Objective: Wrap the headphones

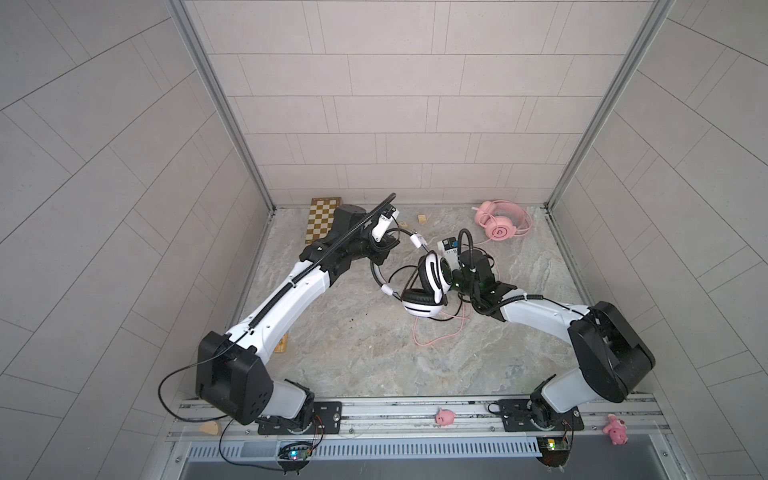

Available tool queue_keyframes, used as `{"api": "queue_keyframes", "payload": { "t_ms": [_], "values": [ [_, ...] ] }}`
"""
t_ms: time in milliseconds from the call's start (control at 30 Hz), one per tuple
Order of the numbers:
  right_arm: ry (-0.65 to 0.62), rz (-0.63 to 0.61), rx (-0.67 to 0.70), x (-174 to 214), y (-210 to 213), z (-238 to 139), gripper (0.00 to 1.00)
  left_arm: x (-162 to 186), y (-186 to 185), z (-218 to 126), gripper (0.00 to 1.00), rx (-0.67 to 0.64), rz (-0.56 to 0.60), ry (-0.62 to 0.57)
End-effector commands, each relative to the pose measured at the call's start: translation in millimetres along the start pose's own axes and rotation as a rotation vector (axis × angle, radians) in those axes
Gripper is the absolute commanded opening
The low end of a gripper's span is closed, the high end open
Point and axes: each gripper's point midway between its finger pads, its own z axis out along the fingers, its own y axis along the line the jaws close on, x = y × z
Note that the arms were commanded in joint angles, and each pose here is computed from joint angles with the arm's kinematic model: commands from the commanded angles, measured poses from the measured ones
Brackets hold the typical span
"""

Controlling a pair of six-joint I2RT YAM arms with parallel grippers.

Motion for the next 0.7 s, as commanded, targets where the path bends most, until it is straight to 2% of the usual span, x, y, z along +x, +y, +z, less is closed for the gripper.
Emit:
{"api": "queue_keyframes", "payload": {
  "t_ms": [0, 167, 433, 667],
  "values": [
    [-0.073, 0.031, -0.022, -11, 1, 5, 0.23, -48, -11, -23, 0.0, 0.062, -0.047, -0.195],
    [-0.04, 0.072, -0.078, 3, 3, 24, 0.23, -57, -1, -25, 0.0, 0.055, -0.15, -0.269],
    [0.03, 0.112, -0.122, 16, 6, 43, 0.22, -74, 24, -30, 0.0, 0.135, -0.341, -0.421],
    [0.128, 0.164, -0.197, 34, 17, 66, 0.2, -77, 67, -47, 0.0, 0.018, -0.471, -0.52]
  ]
}}
